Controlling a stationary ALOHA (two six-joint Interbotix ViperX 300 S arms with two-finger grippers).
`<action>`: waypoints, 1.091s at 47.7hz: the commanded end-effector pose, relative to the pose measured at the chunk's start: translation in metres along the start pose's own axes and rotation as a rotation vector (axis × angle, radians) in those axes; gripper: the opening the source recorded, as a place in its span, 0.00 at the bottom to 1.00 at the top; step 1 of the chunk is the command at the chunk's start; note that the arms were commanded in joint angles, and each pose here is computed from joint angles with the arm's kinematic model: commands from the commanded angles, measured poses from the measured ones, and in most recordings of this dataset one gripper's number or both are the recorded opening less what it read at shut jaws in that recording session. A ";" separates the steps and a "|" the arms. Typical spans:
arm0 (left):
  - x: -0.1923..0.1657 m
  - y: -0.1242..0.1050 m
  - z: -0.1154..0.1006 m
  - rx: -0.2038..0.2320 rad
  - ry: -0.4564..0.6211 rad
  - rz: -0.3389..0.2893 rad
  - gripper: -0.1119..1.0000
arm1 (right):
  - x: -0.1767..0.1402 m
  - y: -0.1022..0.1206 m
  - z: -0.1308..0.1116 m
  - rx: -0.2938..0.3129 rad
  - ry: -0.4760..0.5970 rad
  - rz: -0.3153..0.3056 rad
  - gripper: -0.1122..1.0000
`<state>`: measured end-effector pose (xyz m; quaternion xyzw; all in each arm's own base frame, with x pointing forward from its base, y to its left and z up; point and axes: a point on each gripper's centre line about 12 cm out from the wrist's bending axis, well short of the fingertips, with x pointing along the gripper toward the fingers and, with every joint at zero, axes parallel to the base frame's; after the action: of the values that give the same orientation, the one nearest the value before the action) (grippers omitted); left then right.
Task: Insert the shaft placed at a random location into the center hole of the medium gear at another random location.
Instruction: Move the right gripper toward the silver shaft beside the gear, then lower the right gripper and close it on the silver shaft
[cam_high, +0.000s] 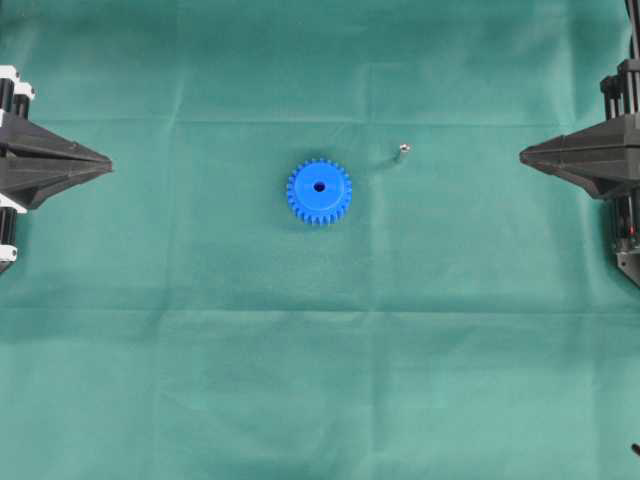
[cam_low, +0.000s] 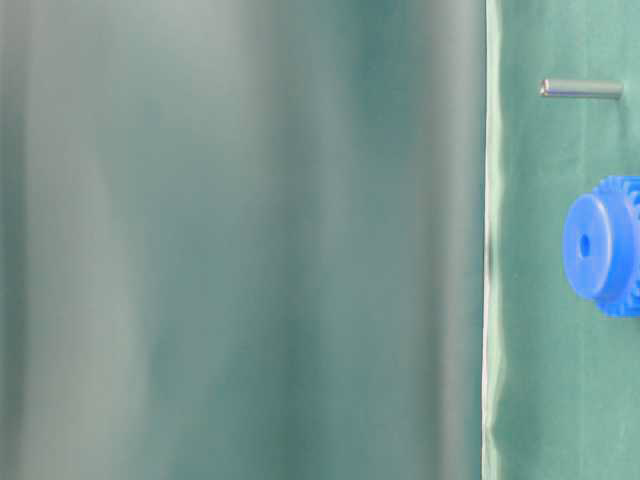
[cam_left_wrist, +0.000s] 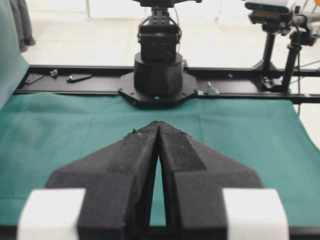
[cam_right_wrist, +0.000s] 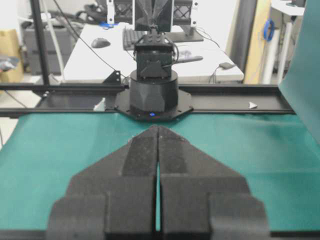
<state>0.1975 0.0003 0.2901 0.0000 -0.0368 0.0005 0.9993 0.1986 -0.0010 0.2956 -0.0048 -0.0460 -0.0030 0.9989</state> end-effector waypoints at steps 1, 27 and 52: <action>0.004 -0.001 0.010 0.013 -0.015 -0.005 0.10 | 0.003 -0.003 0.006 0.003 -0.011 -0.012 0.11; 0.004 -0.001 0.010 0.009 -0.008 -0.005 0.10 | 0.017 -0.024 -0.022 -0.006 0.096 -0.111 0.32; 0.004 -0.001 0.009 0.007 -0.005 -0.005 0.10 | 0.056 -0.058 -0.136 0.013 0.356 -0.216 0.87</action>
<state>0.1980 0.0000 0.2895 0.0029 -0.0268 -0.0006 0.9996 0.2579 -0.0559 0.1706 0.0085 0.1383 -0.1049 0.9848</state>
